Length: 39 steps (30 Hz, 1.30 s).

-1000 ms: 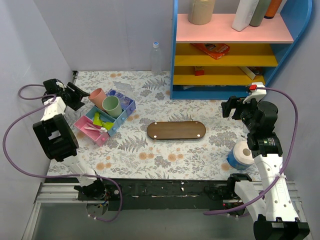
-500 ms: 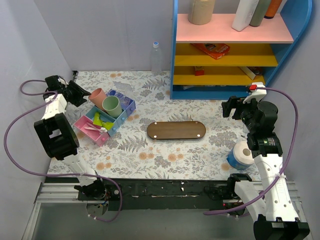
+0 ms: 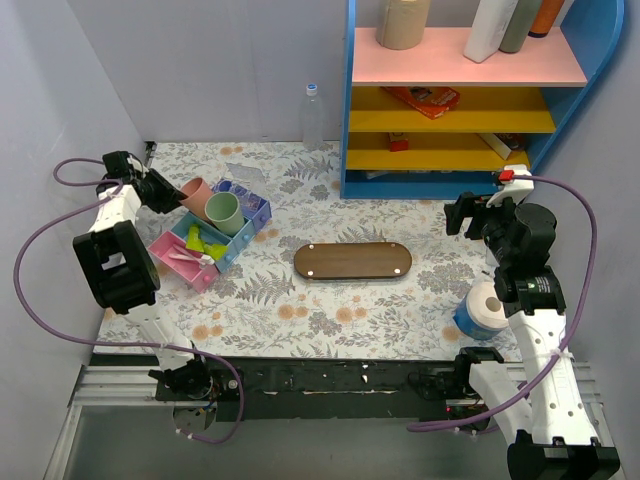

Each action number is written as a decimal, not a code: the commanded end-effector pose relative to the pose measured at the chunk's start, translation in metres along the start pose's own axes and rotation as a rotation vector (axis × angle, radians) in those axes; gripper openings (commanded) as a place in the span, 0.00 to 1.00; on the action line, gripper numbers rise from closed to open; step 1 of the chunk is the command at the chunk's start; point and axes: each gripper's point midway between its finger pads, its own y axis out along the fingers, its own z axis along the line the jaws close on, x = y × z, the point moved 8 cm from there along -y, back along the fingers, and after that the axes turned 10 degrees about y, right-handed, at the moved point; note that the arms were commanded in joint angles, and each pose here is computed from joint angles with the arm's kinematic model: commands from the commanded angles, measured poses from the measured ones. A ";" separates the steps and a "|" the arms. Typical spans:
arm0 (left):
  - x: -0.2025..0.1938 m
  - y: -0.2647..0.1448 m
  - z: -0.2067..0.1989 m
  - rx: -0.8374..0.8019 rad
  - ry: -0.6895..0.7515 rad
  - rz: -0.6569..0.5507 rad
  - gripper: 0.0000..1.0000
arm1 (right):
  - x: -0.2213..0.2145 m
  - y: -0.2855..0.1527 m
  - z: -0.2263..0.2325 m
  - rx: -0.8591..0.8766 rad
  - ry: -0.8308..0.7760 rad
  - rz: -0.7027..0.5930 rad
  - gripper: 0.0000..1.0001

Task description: Prepare toiletry sets of a toothbrush and toothpaste on the tray

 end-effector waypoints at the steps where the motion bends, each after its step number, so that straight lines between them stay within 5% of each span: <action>1: 0.013 -0.017 -0.012 0.000 0.042 -0.053 0.20 | 0.009 -0.003 0.002 0.001 -0.014 -0.049 0.85; 13: 0.027 -0.046 -0.027 0.024 0.075 -0.138 0.00 | 0.007 -0.002 0.001 -0.001 -0.013 -0.045 0.86; 32: 0.045 -0.099 -0.047 0.076 0.237 -0.291 0.00 | 0.007 0.000 0.001 0.000 -0.013 -0.036 0.85; 39: 0.054 -0.131 -0.043 0.250 0.277 -0.416 0.00 | 0.009 -0.001 0.001 -0.004 -0.016 -0.039 0.85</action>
